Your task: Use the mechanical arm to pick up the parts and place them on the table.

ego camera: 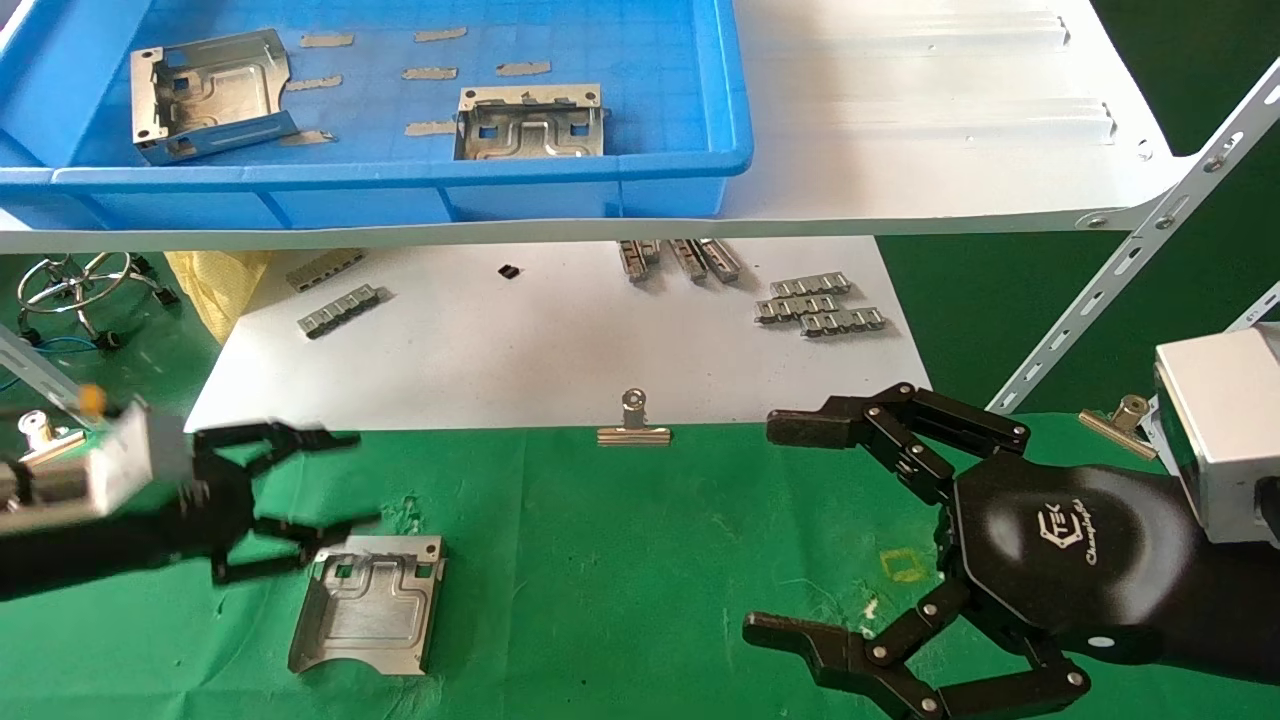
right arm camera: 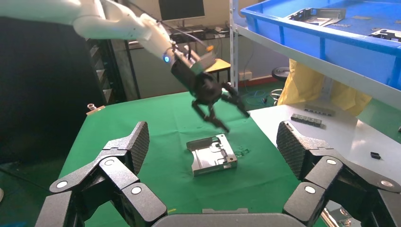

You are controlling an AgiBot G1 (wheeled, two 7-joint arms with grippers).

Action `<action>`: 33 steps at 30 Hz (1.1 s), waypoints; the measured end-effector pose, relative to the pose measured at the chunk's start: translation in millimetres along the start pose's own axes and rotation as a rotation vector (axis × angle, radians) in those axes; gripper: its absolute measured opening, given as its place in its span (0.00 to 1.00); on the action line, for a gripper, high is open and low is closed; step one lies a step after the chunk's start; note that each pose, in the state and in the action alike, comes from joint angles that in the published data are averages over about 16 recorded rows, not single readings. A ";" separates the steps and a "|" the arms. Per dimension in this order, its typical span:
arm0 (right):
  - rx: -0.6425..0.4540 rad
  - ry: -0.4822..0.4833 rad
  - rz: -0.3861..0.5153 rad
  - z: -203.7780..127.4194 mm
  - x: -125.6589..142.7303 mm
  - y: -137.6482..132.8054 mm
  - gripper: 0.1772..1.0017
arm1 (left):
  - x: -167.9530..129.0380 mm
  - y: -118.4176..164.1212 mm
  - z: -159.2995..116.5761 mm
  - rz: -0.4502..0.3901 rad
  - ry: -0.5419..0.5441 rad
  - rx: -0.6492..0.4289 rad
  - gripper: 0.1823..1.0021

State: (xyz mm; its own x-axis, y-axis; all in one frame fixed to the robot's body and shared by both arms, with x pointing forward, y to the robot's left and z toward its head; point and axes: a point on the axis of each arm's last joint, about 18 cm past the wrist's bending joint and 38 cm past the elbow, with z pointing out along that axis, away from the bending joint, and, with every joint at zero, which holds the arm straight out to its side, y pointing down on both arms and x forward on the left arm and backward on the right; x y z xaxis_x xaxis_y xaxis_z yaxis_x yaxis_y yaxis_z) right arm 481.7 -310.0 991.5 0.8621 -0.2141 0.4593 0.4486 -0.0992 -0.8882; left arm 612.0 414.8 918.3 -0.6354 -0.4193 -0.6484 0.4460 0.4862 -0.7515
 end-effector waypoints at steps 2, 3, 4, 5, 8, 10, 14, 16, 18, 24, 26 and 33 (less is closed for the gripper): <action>0.000 0.000 0.000 0.0 0.0 0.0 1.00 | 0.1 1.0 -2.1 -0.064 -0.027 0.025 0.54; 0.000 0.000 0.000 0.0 0.0 0.0 1.00 | 0.2 1.6 -3.1 -0.091 -0.039 0.037 0.57; 0.000 0.000 0.000 0.0 0.0 0.0 1.00 | 0.3 2.0 -3.8 -0.112 -0.049 0.046 0.60; 0.000 0.000 0.000 0.0 0.0 0.0 1.00 | 0.4 2.5 -4.6 -0.132 -0.058 0.056 0.63; 0.000 0.000 0.000 0.0 0.0 0.0 1.00 | 0.8 3.6 -6.1 -0.170 -0.078 0.076 0.70; 0.000 0.000 0.000 0.0 0.0 0.0 1.00 | 1.0 3.3 -6.3 -0.180 -0.081 0.084 0.76; 0.000 0.000 0.000 0.0 0.0 0.0 1.00 | 1.1 0.1 -5.4 -0.180 -0.076 0.096 0.84; 0.000 0.000 0.000 0.0 0.0 0.0 1.00 | 1.0 -2.9 -4.3 -0.176 -0.068 0.102 0.88; 0.000 0.000 0.000 0.0 0.0 0.0 1.00 | 1.1 -6.3 -3.2 -0.174 -0.060 0.110 0.90; 0.000 0.000 0.000 0.0 0.0 0.0 1.00 | 2.3 -20.2 -0.3 -0.179 -0.035 0.151 0.97; 0.000 0.000 0.000 0.0 0.0 0.0 1.00 | 3.1 -25.5 0.6 -0.180 -0.025 0.165 0.98; 0.000 0.000 0.000 0.0 0.0 0.0 1.00 | 7.4 -45.3 3.0 -0.183 0.014 0.211 1.00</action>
State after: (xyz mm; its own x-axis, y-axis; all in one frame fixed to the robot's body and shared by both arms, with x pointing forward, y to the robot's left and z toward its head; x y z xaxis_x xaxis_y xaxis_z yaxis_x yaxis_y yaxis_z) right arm 481.7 -310.0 991.5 0.8621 -0.2143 0.4593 0.4486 -0.0991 -0.8882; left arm 589.0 387.5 947.1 -0.7256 -0.4742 -0.4986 0.4432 0.2324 -0.8658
